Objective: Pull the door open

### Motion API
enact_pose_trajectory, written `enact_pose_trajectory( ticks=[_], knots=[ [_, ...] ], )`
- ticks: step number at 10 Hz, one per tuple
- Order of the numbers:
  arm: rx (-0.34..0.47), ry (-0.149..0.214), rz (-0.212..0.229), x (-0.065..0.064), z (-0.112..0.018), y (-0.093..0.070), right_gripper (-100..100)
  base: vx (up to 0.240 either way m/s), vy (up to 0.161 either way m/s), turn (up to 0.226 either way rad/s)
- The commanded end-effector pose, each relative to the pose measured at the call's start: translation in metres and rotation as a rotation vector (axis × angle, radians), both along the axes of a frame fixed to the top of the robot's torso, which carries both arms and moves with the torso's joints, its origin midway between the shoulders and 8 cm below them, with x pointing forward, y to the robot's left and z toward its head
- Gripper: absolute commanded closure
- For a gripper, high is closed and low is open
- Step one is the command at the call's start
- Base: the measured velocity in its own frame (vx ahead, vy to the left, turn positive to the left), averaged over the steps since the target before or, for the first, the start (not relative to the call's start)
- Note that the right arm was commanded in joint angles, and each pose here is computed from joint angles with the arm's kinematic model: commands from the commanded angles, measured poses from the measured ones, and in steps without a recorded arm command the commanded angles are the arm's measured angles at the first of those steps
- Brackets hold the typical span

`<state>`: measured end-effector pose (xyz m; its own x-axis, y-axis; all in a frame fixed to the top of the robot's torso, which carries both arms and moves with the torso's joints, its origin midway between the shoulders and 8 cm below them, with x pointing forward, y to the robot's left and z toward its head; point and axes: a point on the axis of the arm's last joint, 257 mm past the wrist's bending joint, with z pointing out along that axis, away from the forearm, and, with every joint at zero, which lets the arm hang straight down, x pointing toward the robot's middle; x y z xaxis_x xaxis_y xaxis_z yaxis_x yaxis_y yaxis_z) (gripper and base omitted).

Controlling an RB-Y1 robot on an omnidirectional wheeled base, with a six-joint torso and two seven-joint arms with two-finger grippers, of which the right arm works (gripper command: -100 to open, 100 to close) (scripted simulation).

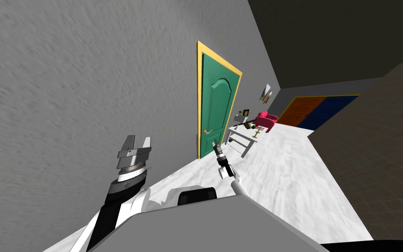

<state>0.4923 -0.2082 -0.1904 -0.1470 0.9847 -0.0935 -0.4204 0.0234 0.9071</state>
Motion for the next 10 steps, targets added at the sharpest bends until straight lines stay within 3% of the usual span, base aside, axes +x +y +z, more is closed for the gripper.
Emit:
enact_pose_trajectory(
  ticks=[1,10],
  knots=[
    [-0.003,0.023,0.006,0.006,-0.010,-0.001,-100,0.047,-0.046,0.063],
    [-0.022,0.152,0.031,0.027,-0.068,-0.007,-100,0.058,-0.054,0.085]
  ],
)
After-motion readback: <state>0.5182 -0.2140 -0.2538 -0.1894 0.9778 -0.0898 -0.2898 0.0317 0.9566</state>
